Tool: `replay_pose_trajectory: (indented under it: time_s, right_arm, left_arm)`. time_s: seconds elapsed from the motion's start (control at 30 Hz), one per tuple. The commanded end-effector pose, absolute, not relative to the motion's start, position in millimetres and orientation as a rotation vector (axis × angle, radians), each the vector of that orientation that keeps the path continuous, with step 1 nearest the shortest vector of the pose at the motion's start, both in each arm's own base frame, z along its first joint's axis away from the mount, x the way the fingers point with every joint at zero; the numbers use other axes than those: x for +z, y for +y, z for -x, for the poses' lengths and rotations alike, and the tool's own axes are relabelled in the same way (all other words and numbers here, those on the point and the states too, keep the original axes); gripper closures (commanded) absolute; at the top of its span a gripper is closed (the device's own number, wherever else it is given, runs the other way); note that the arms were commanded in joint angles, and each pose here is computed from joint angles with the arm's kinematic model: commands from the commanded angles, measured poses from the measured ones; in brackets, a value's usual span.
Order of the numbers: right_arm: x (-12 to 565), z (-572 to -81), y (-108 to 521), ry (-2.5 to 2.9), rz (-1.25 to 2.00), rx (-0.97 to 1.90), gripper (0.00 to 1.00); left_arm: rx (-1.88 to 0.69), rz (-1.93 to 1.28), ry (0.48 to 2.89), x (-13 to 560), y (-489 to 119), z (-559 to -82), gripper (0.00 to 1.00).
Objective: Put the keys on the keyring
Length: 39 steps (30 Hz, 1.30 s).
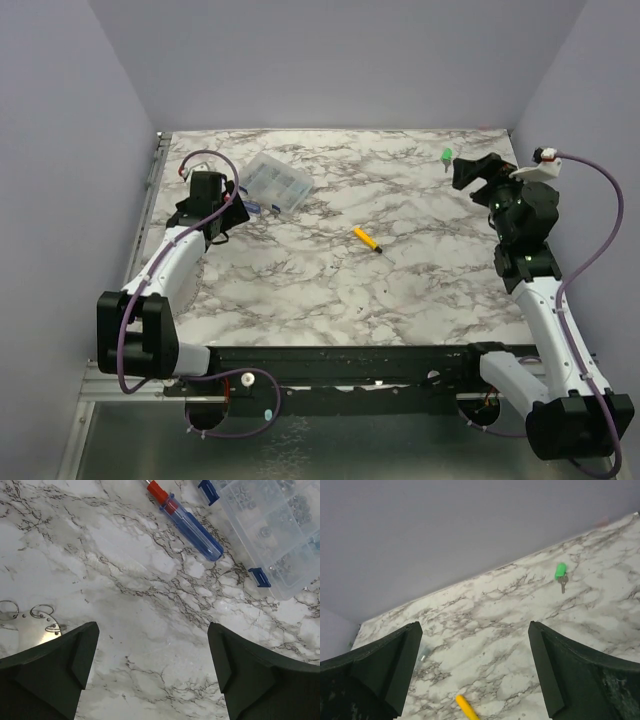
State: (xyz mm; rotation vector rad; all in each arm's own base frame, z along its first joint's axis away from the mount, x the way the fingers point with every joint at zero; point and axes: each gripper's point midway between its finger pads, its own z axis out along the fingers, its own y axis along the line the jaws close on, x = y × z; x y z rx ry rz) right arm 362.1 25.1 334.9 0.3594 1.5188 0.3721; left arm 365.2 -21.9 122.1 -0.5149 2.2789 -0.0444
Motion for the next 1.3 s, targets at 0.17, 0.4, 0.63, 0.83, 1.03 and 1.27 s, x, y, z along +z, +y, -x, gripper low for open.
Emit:
replay_pose_trajectory:
  time_s: [0.17,0.4,0.63,0.83,1.03,1.27]
  right_arm:
    - [287,-345,19,1.634,-0.479,0.358,0.00]
    - [252,-353,16,1.753,-0.540,0.324,0.00]
    - [230,-379,19,1.890,-0.520,0.283,0.00]
    - [198,-428,14,2.059,-0.543,0.188,0.00]
    - [155,-490,-28,2.263,-0.536,-0.205,0.00]
    - [115,-558,-22,2.354,-0.432,-0.124,0.00]
  left_arm:
    - [-0.047,0.368,2.231,147,-36,-365,0.01]
    - [0.073,0.276,2.235,145,-41,-359,0.01]
    - [0.117,0.129,2.250,144,-68,-354,0.06]
    - [0.145,0.025,2.237,150,-84,-350,0.09]
    - [0.138,-0.005,2.212,160,-88,-347,0.18]
    - [0.110,-0.041,2.222,158,-96,-346,0.23]
